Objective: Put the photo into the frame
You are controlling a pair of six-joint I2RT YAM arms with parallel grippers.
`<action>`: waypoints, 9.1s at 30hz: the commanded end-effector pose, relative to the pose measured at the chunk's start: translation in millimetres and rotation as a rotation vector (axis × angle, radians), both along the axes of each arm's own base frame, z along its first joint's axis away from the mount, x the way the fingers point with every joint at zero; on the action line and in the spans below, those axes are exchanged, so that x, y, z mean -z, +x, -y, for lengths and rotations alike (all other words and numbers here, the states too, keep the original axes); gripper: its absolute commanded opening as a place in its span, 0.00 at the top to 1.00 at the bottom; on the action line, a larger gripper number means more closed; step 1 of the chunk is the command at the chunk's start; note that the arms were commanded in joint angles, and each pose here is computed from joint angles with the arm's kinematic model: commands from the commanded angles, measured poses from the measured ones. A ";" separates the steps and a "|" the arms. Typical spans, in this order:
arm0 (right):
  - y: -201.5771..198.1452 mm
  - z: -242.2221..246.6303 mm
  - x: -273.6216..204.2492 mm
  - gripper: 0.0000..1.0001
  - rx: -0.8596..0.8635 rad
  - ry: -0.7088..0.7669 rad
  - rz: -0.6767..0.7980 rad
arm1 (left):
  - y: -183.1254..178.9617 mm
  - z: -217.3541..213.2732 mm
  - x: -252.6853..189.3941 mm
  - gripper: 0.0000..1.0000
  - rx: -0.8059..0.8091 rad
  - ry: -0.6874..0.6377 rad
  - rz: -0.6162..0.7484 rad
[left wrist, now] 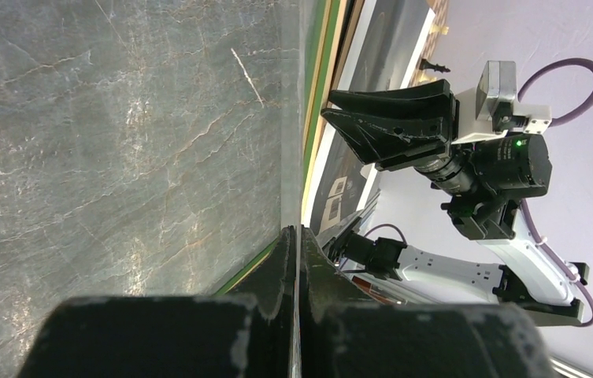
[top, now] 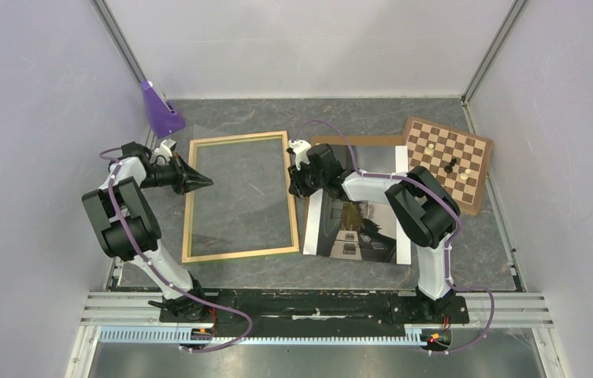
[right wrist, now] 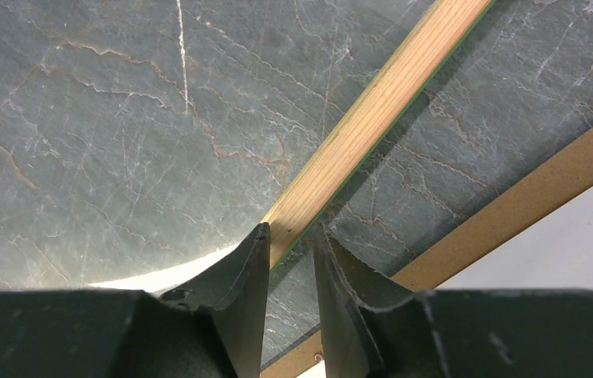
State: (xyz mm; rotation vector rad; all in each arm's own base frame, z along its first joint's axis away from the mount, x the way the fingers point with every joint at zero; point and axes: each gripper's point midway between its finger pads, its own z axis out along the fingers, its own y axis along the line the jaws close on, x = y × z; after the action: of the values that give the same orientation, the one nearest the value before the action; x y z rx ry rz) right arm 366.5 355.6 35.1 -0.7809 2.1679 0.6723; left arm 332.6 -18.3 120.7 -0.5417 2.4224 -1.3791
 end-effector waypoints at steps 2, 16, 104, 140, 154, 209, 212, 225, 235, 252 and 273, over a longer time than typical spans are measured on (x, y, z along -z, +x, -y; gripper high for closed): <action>-2.2 11.0 23.7 0.69 0.014 -0.084 -0.029 | 2.4 7.5 -2.5 0.98 0.054 0.007 0.039; 2.6 9.9 16.6 0.62 0.014 -0.092 -0.014 | 1.8 5.9 6.4 0.98 0.063 0.032 0.029; -9.4 -152.0 -37.6 0.40 -0.418 0.006 0.164 | 3.6 1.8 40.1 0.98 0.117 0.124 0.004; -14.5 -166.5 -28.4 0.39 -0.493 0.008 0.192 | 0.3 0.5 60.3 0.98 0.147 0.180 -0.022; -14.5 -168.7 -14.9 0.39 -0.503 -0.009 0.191 | 0.6 -4.7 65.0 0.98 0.150 0.227 -0.018; -16.9 -149.9 4.4 0.40 -0.500 -0.083 0.203 | -3.4 -31.6 55.1 0.41 0.163 0.439 -0.020; -17.1 -149.1 4.7 0.40 -0.500 -0.084 0.202 | -3.9 -35.1 51.7 0.41 0.164 0.464 -0.020; -18.3 -147.9 5.8 0.40 -0.502 -0.086 0.198 | -3.7 -50.9 32.0 0.40 0.171 0.577 0.003; -19.3 -146.2 3.9 0.40 -0.503 -0.088 0.201 | -0.7 -56.6 16.5 0.40 0.167 0.621 0.035; -1.1 -145.8 -63.5 0.22 -0.413 -0.065 0.302 | 10.4 -67.6 -18.9 0.18 0.141 0.728 0.169; 5.6 -7.5 -174.9 0.02 -0.099 -0.126 0.443 | -7.3 -34.8 -61.4 0.14 0.187 0.775 0.380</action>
State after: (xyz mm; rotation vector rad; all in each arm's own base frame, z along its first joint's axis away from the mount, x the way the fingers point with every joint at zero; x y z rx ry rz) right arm 365.9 402.0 184.8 -1.1076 1.7958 0.4348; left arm 324.3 30.9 170.4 -0.0131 2.5195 -0.4436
